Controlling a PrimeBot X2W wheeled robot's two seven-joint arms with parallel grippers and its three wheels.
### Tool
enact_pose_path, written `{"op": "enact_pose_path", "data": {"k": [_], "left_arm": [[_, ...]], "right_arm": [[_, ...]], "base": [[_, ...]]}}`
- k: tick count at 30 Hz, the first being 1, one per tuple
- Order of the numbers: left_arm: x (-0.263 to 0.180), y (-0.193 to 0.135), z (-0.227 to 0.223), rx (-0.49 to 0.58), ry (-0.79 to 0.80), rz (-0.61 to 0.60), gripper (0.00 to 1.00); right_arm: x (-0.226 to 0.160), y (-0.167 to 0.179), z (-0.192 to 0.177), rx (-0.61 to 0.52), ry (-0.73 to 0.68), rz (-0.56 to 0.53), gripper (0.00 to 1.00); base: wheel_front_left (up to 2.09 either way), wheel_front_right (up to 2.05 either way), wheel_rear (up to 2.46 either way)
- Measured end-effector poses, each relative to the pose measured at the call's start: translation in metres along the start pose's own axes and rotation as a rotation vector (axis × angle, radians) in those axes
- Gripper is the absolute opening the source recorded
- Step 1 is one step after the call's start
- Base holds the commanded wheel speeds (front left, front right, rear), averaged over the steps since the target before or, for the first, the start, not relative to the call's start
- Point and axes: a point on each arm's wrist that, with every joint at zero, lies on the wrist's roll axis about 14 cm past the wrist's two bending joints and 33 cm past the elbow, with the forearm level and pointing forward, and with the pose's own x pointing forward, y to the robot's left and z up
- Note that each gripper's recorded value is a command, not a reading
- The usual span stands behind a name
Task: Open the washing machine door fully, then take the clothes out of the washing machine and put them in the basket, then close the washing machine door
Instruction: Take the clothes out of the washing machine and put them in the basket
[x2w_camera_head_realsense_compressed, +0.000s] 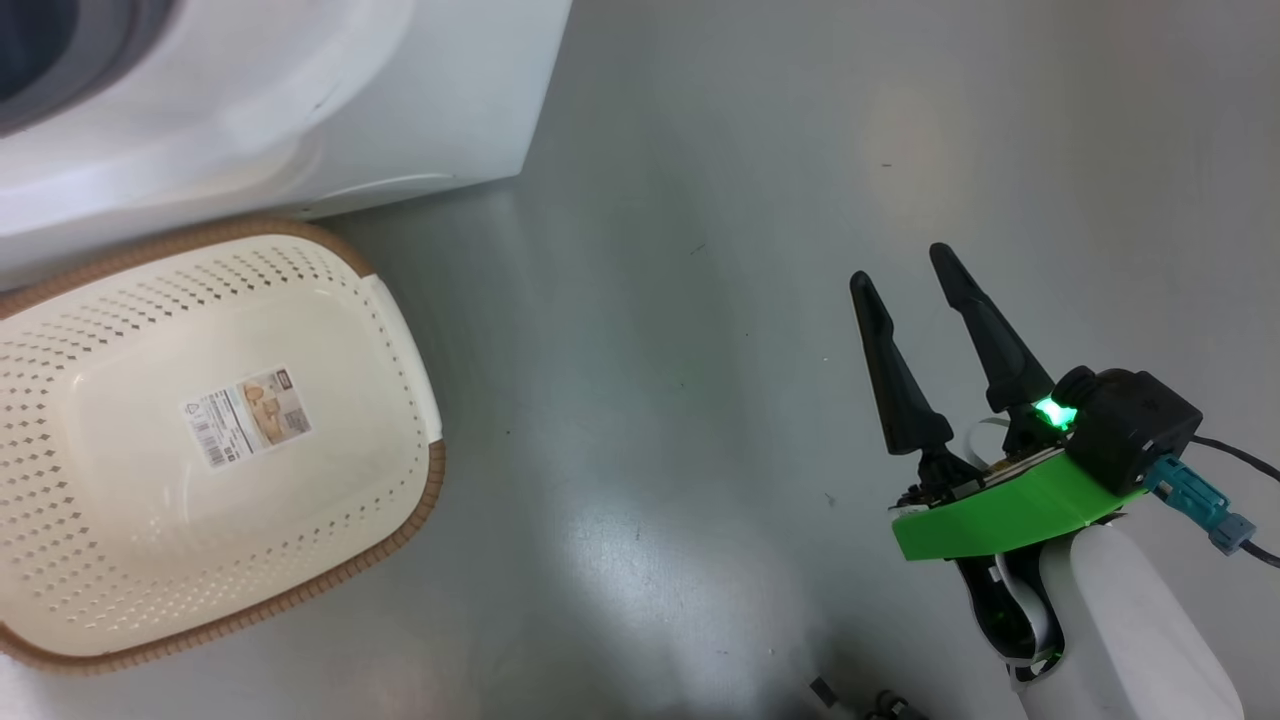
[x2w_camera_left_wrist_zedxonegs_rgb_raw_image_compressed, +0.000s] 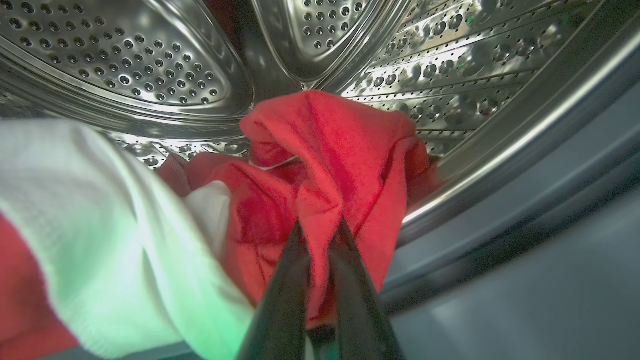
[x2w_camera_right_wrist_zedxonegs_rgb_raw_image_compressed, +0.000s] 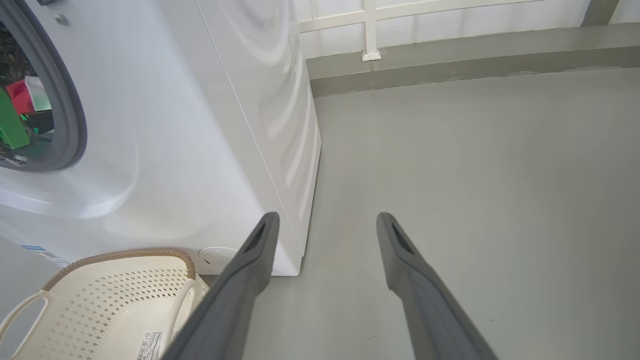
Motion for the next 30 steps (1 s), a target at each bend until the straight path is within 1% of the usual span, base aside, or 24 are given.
{"op": "enact_pose_path", "data": {"k": [6, 12, 13, 15, 25, 28, 30], "left_arm": [[-0.002, 0.001, 0.021, -0.018, -0.051, 0.004, 0.0], [-0.014, 0.01, 0.047, -0.11, -0.141, 0.038, 0.0], [-0.014, 0.01, 0.047, -0.11, -0.141, 0.038, 0.0], [-0.021, 0.012, 0.051, -0.136, -0.166, 0.047, 0.0], [-0.062, 0.01, 0.066, -0.191, -0.267, 0.073, 0.0], [-0.077, 0.007, 0.073, -0.194, -0.298, 0.075, 0.0], [-0.088, 0.004, 0.076, -0.17, -0.311, 0.07, 0.0]], "right_arm": [[0.0, 0.003, 0.004, 0.003, -0.01, 0.007, 1.0], [0.001, 0.006, 0.012, 0.007, -0.031, 0.015, 1.0], [0.001, 0.006, 0.012, 0.007, -0.031, 0.015, 1.0], [0.001, 0.007, 0.014, 0.009, -0.039, 0.017, 1.0], [0.001, 0.017, 0.023, 0.014, -0.064, 0.042, 1.0], [-0.002, 0.019, 0.026, 0.013, -0.069, 0.043, 1.0], [-0.006, 0.019, 0.025, 0.017, -0.065, 0.041, 1.0]], "base": [[0.0, 0.0, 0.0], [0.0, 0.0, 0.0], [0.0, 0.0, 0.0], [0.0, 0.0, 0.0], [0.0, 0.0, 0.0], [0.0, 0.0, 0.0], [0.0, 0.0, 0.0]]}}
